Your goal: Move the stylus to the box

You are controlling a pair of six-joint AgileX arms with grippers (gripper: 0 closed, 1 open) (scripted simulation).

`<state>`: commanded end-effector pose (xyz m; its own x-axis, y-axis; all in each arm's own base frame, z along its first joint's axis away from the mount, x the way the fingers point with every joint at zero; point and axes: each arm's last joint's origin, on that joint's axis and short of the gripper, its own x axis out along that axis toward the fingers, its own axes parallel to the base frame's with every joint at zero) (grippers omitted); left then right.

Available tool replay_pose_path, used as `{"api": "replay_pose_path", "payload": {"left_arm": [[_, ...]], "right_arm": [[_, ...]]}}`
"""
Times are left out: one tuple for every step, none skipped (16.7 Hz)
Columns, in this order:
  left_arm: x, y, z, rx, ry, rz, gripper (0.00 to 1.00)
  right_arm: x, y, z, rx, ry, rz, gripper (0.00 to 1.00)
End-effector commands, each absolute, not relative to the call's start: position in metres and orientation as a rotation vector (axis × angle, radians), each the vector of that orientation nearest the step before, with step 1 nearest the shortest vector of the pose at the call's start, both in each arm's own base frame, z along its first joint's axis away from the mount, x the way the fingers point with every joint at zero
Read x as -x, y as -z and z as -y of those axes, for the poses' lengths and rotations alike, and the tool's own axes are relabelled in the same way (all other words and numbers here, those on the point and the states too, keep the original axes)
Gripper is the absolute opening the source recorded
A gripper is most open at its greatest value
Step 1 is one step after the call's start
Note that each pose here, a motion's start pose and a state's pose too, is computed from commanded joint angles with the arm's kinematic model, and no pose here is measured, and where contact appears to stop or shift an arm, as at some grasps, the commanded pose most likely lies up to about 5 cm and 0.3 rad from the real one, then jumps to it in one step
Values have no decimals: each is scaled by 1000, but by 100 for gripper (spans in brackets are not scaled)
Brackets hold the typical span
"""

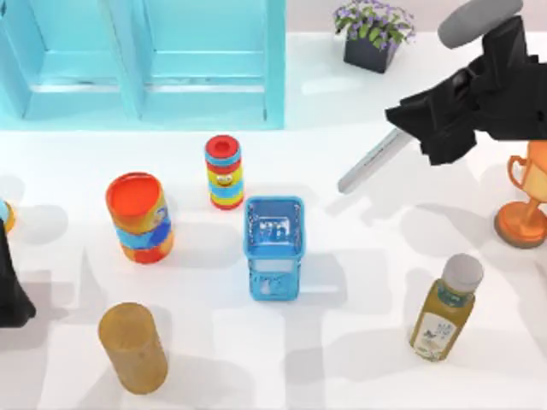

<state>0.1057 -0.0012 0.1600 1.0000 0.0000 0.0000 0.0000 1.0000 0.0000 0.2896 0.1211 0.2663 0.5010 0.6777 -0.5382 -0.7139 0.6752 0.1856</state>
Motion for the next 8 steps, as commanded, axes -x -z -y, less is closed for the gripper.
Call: {"api": "replay_pose_path", "payload": {"left_arm": [[-106, -160, 1, 0, 0, 0, 100], [-106, -160, 1, 0, 0, 0, 100], [-106, -160, 1, 0, 0, 0, 100], [-106, -160, 1, 0, 0, 0, 100], [-106, -160, 1, 0, 0, 0, 100], [-106, -160, 1, 0, 0, 0, 100], [-106, -160, 1, 0, 0, 0, 100], [-106, -160, 1, 0, 0, 0, 100]], "right_arm": [[-289, -266, -120, 67, -840, -628, 0], [-289, -266, -118, 73, -837, -641, 0], [-290, -265, -115, 81, -831, -660, 0], [-291, -265, -111, 91, -821, -684, 0], [-292, -264, -105, 103, -808, -712, 0], [-292, -264, -98, 114, -792, -743, 0], [-293, -264, -90, 126, -775, -778, 0], [-293, -265, -81, 137, -757, -815, 0]]}}
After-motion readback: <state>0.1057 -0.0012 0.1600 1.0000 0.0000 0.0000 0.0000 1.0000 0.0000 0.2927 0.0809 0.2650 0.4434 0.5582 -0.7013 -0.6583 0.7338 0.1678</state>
